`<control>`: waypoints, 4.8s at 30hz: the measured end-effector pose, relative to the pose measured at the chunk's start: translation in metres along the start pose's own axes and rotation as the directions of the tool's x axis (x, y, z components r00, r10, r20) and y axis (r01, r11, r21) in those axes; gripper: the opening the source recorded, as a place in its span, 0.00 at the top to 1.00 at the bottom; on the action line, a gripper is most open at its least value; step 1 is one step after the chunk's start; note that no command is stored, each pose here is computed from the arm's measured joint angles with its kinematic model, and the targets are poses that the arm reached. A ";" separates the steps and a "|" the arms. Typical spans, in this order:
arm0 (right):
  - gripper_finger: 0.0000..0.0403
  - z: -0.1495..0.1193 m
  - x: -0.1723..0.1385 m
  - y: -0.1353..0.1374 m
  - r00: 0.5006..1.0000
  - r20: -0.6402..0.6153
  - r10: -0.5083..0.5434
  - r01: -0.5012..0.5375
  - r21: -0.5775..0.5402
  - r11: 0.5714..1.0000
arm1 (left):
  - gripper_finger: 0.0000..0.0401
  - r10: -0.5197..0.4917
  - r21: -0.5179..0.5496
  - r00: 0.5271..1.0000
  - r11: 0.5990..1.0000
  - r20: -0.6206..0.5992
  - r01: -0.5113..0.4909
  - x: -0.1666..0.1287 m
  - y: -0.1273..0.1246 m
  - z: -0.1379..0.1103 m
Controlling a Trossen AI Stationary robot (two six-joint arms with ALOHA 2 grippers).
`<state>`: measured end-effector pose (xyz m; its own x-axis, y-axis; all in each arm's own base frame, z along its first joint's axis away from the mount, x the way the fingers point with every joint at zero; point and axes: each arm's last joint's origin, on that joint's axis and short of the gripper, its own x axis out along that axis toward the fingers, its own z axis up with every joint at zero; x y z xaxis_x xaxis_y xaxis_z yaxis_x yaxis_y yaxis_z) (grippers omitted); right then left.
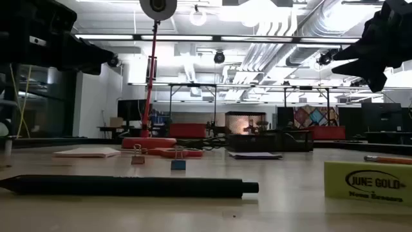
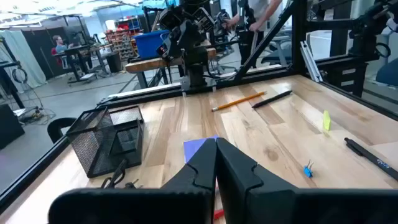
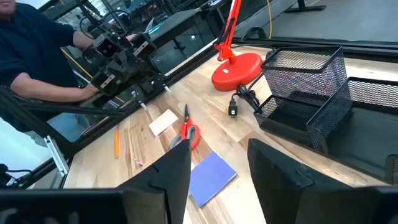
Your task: Pick and place office supplies into organizer
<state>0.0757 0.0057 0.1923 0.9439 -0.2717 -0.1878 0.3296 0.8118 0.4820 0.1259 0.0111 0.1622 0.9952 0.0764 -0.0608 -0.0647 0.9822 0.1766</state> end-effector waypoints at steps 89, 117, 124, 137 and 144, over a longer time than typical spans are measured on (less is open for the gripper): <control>0.62 0.007 0.000 0.000 0.987 0.131 -0.093 0.078 0.116 0.990 | 1.00 0.026 -0.446 0.981 0.893 0.190 0.063 -0.002 0.003 0.018; 0.63 0.008 0.007 -0.001 0.934 0.214 -0.285 0.091 0.630 0.771 | 1.00 0.372 -0.637 0.925 0.732 0.075 -0.243 -0.003 0.013 0.012; 0.63 0.000 0.015 0.007 0.992 0.042 -0.122 0.075 0.581 0.810 | 1.00 0.409 -0.647 0.912 0.702 0.026 -0.297 -0.003 0.013 0.008; 0.94 -0.011 0.041 0.038 0.995 -0.070 0.070 -0.013 0.605 0.796 | 1.00 0.422 -0.648 0.906 0.686 -0.015 -0.330 -0.003 0.013 0.004; 0.92 -0.031 0.055 0.064 0.925 -0.309 0.219 0.037 0.649 0.760 | 1.00 0.383 -0.638 0.924 0.709 -0.009 -0.300 -0.002 0.012 0.004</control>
<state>0.1483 0.0591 0.1861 0.9390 0.0866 -0.3328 0.2993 0.2710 0.9149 0.1231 0.0219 0.1684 0.8939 0.4484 0.0026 -0.3915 0.7833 -0.4829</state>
